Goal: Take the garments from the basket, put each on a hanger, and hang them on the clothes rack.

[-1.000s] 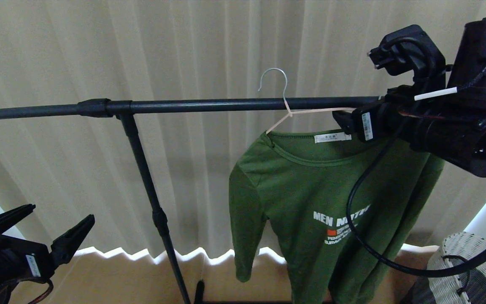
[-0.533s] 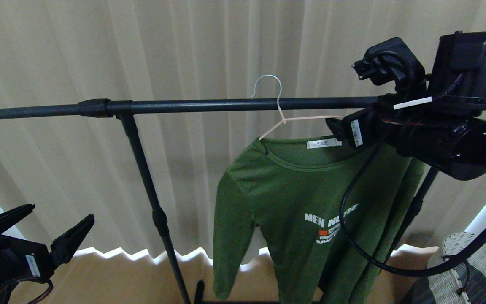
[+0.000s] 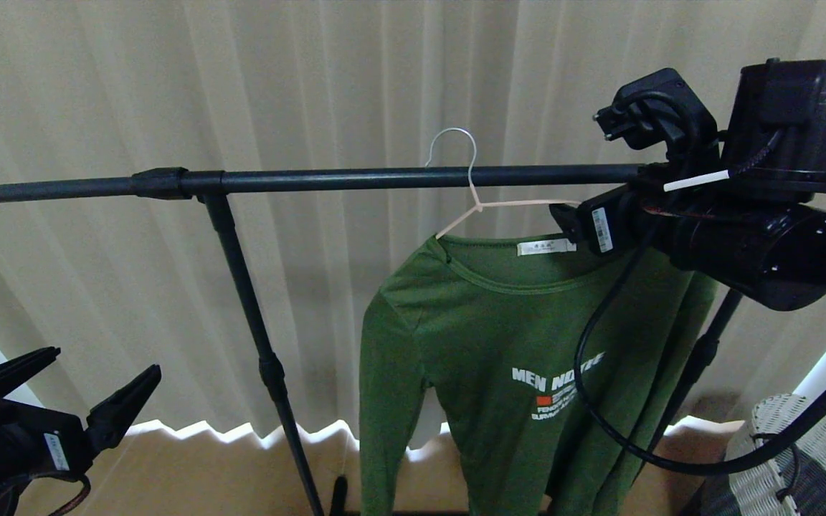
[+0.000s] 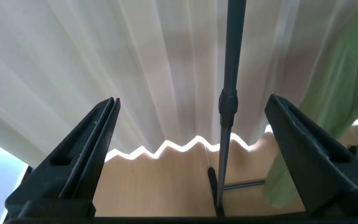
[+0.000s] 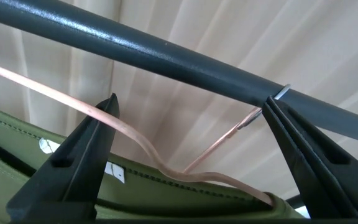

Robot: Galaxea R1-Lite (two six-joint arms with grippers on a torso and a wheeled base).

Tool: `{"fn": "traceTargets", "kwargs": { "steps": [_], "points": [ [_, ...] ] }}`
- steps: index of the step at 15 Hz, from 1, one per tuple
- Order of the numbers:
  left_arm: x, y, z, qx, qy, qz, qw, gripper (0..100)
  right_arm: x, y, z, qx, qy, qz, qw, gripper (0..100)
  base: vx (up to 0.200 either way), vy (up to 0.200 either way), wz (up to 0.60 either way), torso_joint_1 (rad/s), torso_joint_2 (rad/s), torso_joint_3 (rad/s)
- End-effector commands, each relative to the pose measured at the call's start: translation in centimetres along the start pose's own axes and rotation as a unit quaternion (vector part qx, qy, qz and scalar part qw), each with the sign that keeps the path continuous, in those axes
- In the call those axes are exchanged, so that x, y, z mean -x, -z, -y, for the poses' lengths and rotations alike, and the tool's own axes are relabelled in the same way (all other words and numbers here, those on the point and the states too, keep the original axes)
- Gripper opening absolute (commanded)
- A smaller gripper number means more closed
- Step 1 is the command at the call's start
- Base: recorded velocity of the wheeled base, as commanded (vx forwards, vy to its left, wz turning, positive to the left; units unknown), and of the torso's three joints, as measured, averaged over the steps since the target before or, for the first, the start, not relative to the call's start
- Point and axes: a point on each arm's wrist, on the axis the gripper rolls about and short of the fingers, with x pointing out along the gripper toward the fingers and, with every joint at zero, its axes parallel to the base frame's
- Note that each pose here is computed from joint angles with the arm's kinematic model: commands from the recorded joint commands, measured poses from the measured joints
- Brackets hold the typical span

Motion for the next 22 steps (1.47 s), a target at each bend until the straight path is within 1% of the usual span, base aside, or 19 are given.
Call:
{"fn": "traceTargets", "kwargs": {
  "steps": [1,8,10,12,13,14,16,17,18,22],
  "points": [
    [0.00,-0.01,0.00,0.000,0.000,0.000,1.0000,100,0.08,-0.05,0.07,-0.001,0.000,0.001,1.0000,100,0.000,0.000,0.00,0.000,0.00,0.000],
    [0.00,-0.01,0.00,0.000,0.000,0.000,1.0000,100,0.57,-0.25,-0.06,-0.001,-0.005,0.005,1.0000,100,0.000,0.000,0.00,0.000,0.00,0.000],
    [-0.03,0.01,0.00,0.000,0.000,-0.001,1.0000,100,0.82,-0.46,0.25,-0.003,0.012,0.005,0.9999,100,0.000,0.000,0.00,0.000,0.00,0.000],
    [-0.03,0.01,0.00,0.000,0.000,-0.001,1.0000,100,0.83,-0.54,0.30,-0.002,0.016,0.005,0.9999,100,0.000,0.000,0.00,0.000,0.00,0.000],
    [-0.03,0.01,0.00,0.000,0.000,-0.001,1.0000,100,0.76,-0.59,0.41,0.009,0.027,0.001,0.9996,100,0.000,0.000,0.00,0.000,0.00,0.000],
    [0.00,-0.01,0.00,0.001,0.000,0.000,1.0000,100,0.72,-0.60,0.40,0.013,0.029,0.000,0.9995,100,0.000,0.000,0.00,0.000,0.00,0.000],
    [0.03,-0.02,-0.01,0.000,-0.001,0.001,1.0000,100,0.66,-0.53,0.30,0.025,0.031,-0.003,0.9992,100,0.000,0.000,0.00,0.000,0.00,0.000],
    [0.00,-0.01,0.00,0.000,0.000,0.000,1.0000,100,0.54,-0.44,0.19,0.040,0.030,-0.005,0.9987,100,0.000,0.000,0.00,0.000,0.00,0.000],
    [0.03,-0.02,-0.01,0.000,-0.001,0.001,1.0000,100,0.46,-0.42,0.13,0.047,0.030,-0.006,0.9984,100,0.000,0.000,0.00,0.000,0.00,0.000],
    [0.03,-0.02,-0.01,0.000,-0.001,0.001,1.0000,100,0.34,-0.26,-0.40,0.053,0.023,-0.007,0.9983,100,0.000,0.000,0.00,0.000,0.00,0.000]
  ]
}}
